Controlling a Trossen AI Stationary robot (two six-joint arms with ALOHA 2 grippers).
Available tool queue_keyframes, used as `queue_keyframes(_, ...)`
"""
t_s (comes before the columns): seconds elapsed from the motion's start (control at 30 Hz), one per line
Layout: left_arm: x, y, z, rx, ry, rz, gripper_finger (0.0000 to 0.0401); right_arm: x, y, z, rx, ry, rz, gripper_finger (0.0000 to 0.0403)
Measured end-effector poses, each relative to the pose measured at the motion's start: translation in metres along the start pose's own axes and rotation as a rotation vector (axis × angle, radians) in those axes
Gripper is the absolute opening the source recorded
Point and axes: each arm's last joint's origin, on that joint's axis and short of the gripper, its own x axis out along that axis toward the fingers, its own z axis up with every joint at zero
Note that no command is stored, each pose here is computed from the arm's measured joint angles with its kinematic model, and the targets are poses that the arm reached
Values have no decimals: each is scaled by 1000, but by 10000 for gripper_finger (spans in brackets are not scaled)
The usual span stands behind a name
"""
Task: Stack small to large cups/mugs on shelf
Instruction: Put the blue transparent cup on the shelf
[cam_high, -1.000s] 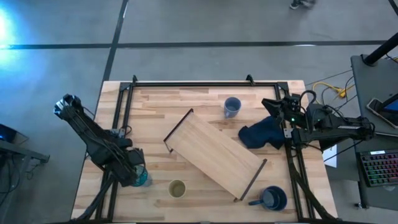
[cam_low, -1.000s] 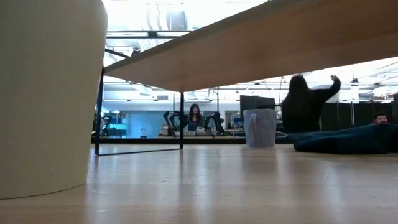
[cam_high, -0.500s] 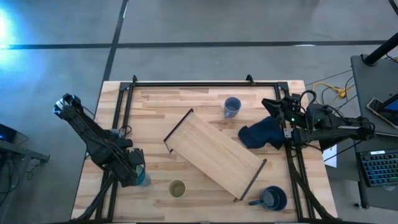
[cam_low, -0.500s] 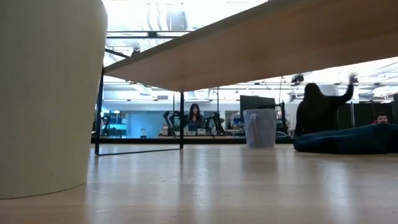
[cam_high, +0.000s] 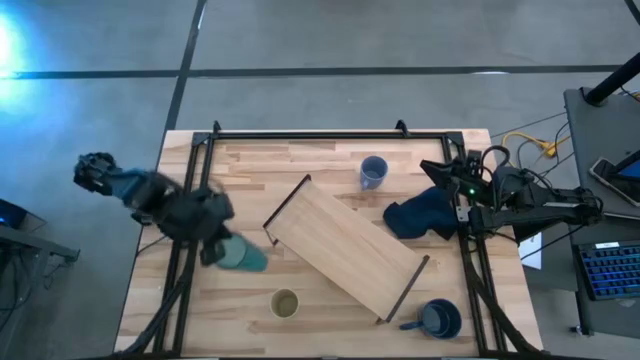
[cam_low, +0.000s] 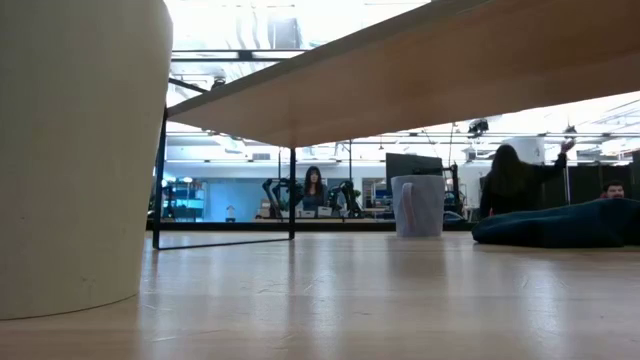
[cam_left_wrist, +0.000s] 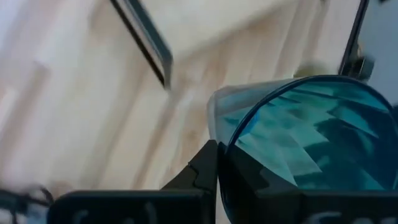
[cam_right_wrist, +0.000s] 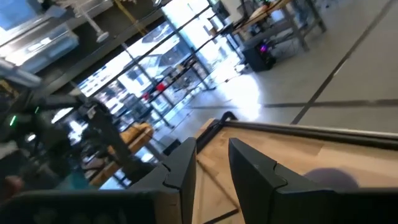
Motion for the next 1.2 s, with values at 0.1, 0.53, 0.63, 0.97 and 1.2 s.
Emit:
queue_keyframes(0.1, -4, 3, 31, 21, -15, 53, 0, 3, 2, -3, 28, 48, 33, 89)
queue_keyframes(0.53, 7, 10, 127, 234, -30, 77, 0, 33, 43, 19, -52, -37, 243, 89)
queue_keyframes(0.63, 10, 13, 134, 244, -16, 62, 0, 39, 52, 25, -71, -58, 209, 89)
queue_keyframes(0.97, 35, 14, 154, 293, 41, 47, 0, 78, 77, 19, -76, 143, 198, 85)
queue_keyframes(1.2, 39, 19, 158, 297, 55, 27, 0, 110, 93, 7, -151, 387, 100, 15)
